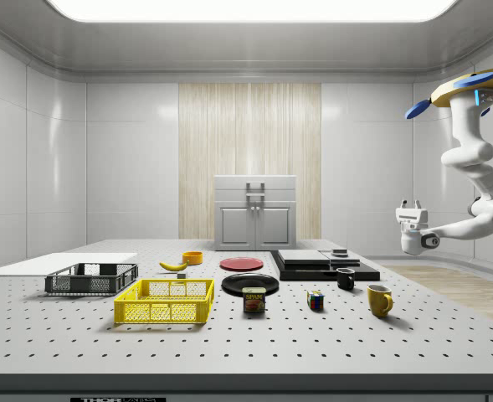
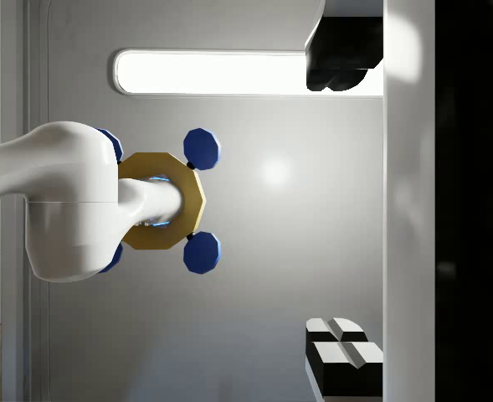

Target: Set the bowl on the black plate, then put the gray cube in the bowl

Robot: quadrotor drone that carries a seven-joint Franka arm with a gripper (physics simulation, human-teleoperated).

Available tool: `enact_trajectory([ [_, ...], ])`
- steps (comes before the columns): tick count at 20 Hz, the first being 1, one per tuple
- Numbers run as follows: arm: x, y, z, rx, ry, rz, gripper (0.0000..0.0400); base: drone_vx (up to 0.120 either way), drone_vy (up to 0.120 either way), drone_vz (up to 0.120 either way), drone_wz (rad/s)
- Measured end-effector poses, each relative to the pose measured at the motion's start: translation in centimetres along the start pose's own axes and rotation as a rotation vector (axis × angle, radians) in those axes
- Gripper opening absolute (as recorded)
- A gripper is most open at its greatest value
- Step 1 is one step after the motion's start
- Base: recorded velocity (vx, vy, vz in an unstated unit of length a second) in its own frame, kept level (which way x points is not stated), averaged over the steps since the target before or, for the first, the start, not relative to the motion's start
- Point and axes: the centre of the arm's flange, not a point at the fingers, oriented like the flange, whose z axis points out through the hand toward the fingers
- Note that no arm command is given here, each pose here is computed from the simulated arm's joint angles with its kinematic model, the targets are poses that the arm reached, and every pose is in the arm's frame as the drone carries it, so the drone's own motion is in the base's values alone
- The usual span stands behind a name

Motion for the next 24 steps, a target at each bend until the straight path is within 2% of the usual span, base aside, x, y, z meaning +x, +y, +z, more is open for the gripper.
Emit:
enact_trajectory([
  [21, -0.15, 0.05, -0.13, 0.006, 0.016, 0.000, 0.0400, 0.000, 0.000, 0.000, 0.000],
  [24, -0.20, 0.03, -0.13, 0.004, 0.021, 0.000, 0.0400, 0.107, 0.027, 0.000, 0.000],
])
